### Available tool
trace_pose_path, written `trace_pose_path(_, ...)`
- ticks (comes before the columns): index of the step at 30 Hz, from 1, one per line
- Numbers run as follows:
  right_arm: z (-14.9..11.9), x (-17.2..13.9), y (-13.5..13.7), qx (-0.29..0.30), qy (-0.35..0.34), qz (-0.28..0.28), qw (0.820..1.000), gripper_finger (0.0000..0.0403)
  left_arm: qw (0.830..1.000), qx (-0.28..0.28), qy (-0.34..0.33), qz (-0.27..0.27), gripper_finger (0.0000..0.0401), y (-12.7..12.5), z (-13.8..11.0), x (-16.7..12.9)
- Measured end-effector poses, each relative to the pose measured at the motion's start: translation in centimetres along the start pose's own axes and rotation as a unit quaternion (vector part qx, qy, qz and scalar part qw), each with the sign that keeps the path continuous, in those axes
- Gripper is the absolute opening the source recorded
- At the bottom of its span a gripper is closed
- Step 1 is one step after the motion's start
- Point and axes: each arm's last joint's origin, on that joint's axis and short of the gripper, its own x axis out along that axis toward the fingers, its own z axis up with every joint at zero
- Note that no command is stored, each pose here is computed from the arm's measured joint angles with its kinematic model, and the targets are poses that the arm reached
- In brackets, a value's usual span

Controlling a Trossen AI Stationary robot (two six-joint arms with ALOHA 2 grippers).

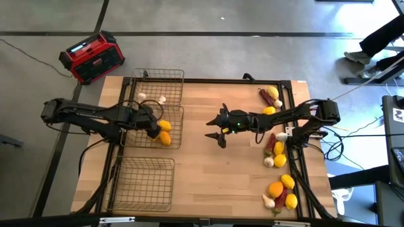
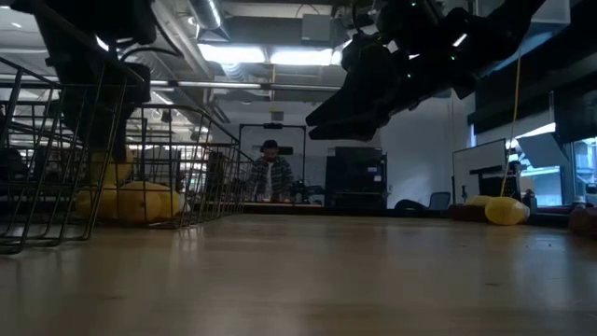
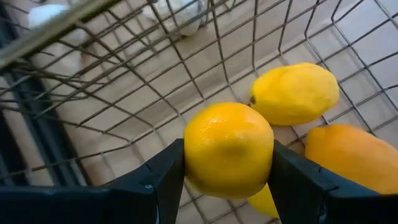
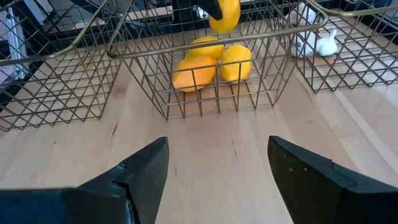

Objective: Sort produce into baskets
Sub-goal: Put the lemon in the middle wire basket

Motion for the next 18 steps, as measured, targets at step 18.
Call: trace_pose_path(18,0.0,0.0,0.0,0.011,0.000,0.000,1.000,0.0269,0.998,-0.040,-0.030,-0.025,0.0193,0.0,-0.7,3.1)
